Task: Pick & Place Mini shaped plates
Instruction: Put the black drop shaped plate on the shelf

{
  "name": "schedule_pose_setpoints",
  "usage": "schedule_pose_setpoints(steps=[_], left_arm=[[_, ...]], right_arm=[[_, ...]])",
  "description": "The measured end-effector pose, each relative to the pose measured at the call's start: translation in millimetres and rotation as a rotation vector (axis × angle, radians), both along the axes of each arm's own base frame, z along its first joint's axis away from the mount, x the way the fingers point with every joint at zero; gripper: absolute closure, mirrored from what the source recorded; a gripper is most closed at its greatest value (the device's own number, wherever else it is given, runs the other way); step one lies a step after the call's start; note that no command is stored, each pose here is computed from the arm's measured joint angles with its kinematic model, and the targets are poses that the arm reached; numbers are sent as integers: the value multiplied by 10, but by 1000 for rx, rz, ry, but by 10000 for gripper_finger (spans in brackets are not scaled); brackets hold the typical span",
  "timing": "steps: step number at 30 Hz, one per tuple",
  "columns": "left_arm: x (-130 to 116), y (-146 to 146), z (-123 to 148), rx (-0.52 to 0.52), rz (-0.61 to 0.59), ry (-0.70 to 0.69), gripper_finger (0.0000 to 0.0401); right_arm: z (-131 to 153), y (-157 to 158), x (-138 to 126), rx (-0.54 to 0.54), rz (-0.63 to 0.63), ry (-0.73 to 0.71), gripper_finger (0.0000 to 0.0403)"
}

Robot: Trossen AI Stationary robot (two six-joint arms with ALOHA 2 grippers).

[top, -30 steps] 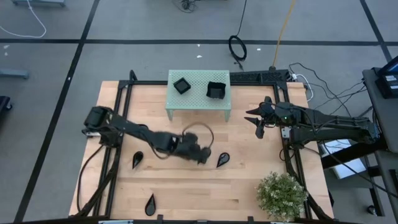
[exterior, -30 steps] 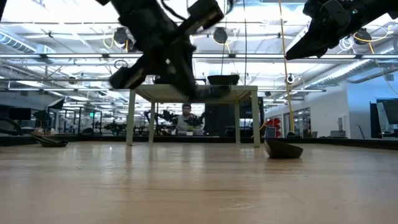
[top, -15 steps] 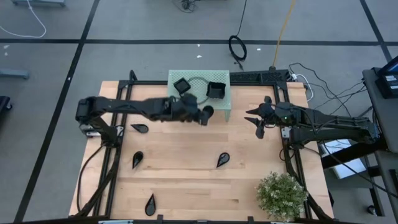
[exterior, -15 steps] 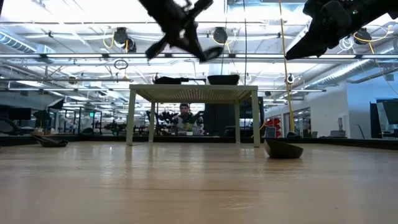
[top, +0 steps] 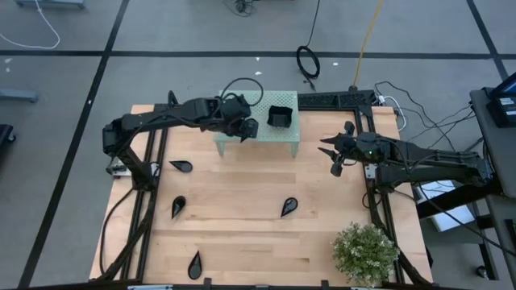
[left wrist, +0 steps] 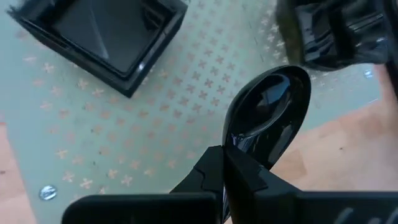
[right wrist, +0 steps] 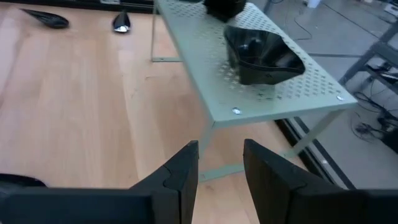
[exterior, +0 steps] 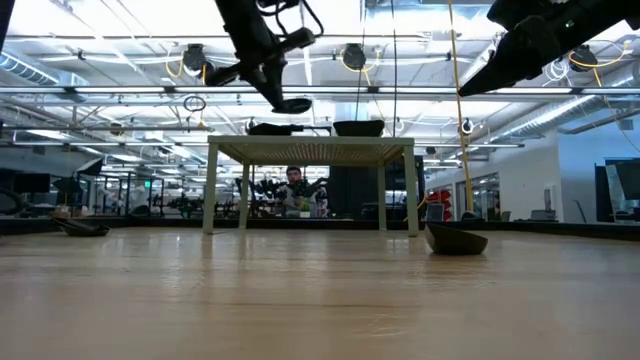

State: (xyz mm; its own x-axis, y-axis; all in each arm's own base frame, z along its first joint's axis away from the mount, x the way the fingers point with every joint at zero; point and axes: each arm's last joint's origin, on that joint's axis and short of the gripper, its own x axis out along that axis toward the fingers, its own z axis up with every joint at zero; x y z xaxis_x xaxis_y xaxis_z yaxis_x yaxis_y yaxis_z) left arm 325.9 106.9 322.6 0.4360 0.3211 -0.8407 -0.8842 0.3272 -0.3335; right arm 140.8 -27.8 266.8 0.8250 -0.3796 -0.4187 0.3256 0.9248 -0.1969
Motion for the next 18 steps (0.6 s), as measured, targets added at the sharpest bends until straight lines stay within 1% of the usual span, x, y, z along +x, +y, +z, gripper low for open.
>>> schedule_pose_setpoints(steps=[4, 7, 12, 15, 17, 18], left_arm=[[46, 71, -45, -13, 5, -17, 399], [47, 100, -88, -18, 9, 3, 396], [94, 145, -121, 6, 15, -6, 394], [163, 186, -153, 29, 15, -28, 393], [184, 208, -210, 27, 13, -10, 393], [205, 215, -214, 32, 11, -23, 393]], right_arm=[[1, -2, -1, -2, -4, 0, 287], [2, -2, -1, -5, -4, 1, 287], [4, -9, -4, -32, -20, 10, 287], [5, -9, -4, -39, -18, 12, 287], [7, -16, -6, -50, -39, 12, 287], [15, -21, -8, -61, -58, 7, 287]])
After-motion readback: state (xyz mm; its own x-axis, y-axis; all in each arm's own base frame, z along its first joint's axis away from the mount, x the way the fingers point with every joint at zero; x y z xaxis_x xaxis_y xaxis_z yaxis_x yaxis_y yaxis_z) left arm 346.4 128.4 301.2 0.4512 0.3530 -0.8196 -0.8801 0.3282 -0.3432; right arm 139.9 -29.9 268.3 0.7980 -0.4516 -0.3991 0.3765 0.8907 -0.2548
